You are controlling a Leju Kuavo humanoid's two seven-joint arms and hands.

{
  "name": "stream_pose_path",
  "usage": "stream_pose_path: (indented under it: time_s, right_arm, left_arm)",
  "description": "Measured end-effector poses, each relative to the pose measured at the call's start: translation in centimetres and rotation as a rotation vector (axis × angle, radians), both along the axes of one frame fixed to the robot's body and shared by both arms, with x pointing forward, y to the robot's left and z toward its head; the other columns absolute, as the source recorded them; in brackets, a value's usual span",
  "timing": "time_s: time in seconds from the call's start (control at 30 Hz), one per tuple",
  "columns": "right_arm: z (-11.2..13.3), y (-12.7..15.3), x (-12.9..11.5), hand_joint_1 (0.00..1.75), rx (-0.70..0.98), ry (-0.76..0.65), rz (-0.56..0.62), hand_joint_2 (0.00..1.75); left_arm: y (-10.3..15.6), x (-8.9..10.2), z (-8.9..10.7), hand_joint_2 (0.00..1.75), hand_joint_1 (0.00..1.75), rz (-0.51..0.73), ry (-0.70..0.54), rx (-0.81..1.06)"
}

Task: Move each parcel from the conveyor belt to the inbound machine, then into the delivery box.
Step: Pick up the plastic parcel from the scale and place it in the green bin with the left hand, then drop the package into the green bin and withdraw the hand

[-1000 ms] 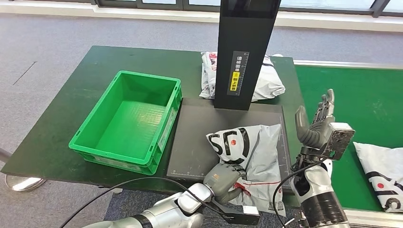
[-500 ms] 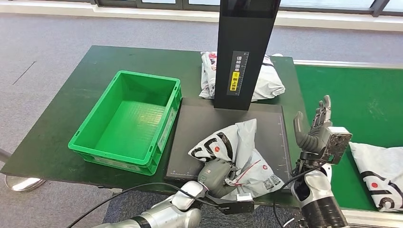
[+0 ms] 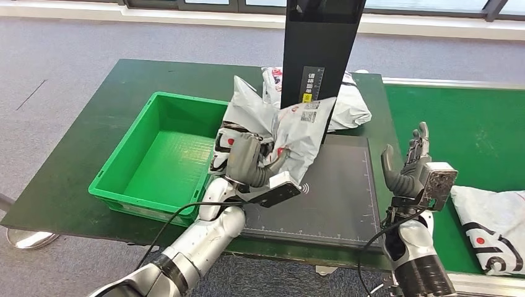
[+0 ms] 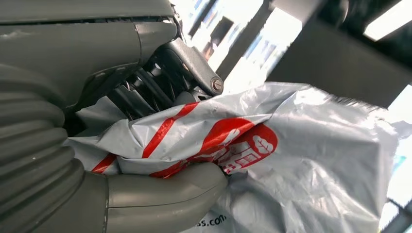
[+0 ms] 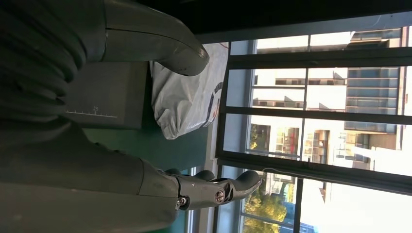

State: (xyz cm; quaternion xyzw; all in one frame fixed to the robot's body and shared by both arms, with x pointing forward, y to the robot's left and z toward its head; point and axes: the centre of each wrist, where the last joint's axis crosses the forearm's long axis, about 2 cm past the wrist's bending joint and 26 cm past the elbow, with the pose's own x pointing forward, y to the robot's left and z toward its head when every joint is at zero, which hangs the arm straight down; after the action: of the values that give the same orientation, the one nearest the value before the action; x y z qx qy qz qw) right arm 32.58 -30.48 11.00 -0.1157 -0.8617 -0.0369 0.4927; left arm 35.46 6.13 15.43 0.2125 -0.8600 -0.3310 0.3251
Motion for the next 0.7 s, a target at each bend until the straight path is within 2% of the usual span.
stream_pose_path:
  time_s: [0.17, 0.27, 0.37, 0.5, 0.57, 0.63, 0.7]
  right_arm:
    - [-0.4, -0.4, -0.4, 0.0, -0.001, 0.011, -0.012, 1.75]
    - [-1.0, -0.6, -1.0, 0.0, -0.009, 0.032, -0.018, 1.75]
    - [-1.4, -0.7, -1.4, 0.0, -0.021, 0.054, -0.018, 1.75]
    - [-1.6, -0.8, -1.6, 0.0, -0.028, 0.08, -0.01, 1.75]
    - [-1.7, -0.9, -1.7, 0.0, -0.027, 0.098, -0.005, 1.75]
    - [-2.0, -0.9, -2.0, 0.0, -0.023, 0.121, -0.001, 1.75]
    - [-2.2, -1.1, -2.2, 0.0, -0.02, 0.142, 0.002, 1.75]
  left_arm:
    - [3.5, 3.1, 4.2, 1.75, 1.75, 0.13, -0.221, 0.087]
    - [6.7, 4.6, 5.7, 1.75, 1.75, 0.232, -0.29, 0.112]
    - [9.6, 5.3, 6.3, 1.75, 1.75, 0.345, -0.31, 0.13]
    - [12.6, 5.7, 6.5, 1.75, 1.75, 0.541, -0.252, 0.155]
    - [13.6, 5.9, 6.2, 1.75, 1.18, 0.638, -0.195, 0.156]
    - [14.4, 6.1, 5.6, 1.75, 0.31, 0.718, -0.135, 0.165]
    - [15.1, 6.2, 4.8, 1.75, 0.0, 0.764, -0.091, 0.189]
